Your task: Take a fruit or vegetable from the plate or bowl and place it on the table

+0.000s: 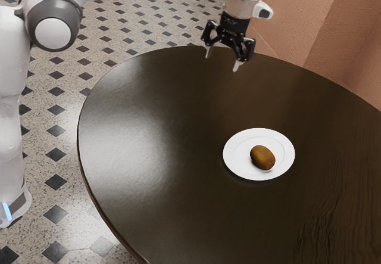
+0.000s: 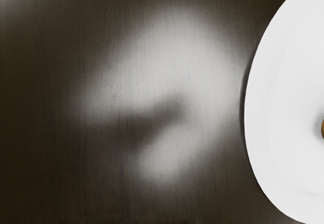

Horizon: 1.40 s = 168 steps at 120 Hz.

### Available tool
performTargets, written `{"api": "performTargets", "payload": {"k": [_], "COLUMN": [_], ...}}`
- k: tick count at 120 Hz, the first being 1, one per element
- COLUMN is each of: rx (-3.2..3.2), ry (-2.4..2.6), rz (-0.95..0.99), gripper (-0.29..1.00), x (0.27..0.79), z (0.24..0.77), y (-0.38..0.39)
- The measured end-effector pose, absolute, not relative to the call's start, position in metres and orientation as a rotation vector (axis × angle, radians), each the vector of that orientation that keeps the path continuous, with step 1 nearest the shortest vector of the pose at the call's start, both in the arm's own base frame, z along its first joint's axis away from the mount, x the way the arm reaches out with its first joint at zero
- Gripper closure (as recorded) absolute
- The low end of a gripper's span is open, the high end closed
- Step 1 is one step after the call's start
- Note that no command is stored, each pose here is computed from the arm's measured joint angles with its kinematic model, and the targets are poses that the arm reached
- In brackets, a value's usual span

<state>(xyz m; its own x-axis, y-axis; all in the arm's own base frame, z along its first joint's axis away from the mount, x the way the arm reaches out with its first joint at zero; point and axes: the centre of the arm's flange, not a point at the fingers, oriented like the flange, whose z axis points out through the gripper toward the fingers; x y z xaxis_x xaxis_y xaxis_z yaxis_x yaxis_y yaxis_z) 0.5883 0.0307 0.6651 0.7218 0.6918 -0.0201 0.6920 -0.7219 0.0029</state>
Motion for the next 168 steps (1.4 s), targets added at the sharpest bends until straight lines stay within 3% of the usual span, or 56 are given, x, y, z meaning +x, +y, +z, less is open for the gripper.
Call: {"api": "performTargets", "payload": {"k": [20,50,72,89,106,136,168], "rx": [2.731,2.683,2.995,3.104,3.167,3.132,2.978], "ry": [1.523,1.440,0.881,0.548,0.113,-0.482,-0.997], "rz": [-0.101,-0.212,-0.185,-0.092,-0.011,-0.066,0.037], "gripper": [0.00,0.00,0.00,0.00,0.00,0.00,0.00], "x": [0.586,0.589,0.611,0.663,0.668,0.688,0.706], "z": [0.661,0.654,0.616,0.574,0.578,0.526,0.498], "y": [0.016,-0.026,-0.090,-0.055,-0.062,-0.068,-0.107]}}
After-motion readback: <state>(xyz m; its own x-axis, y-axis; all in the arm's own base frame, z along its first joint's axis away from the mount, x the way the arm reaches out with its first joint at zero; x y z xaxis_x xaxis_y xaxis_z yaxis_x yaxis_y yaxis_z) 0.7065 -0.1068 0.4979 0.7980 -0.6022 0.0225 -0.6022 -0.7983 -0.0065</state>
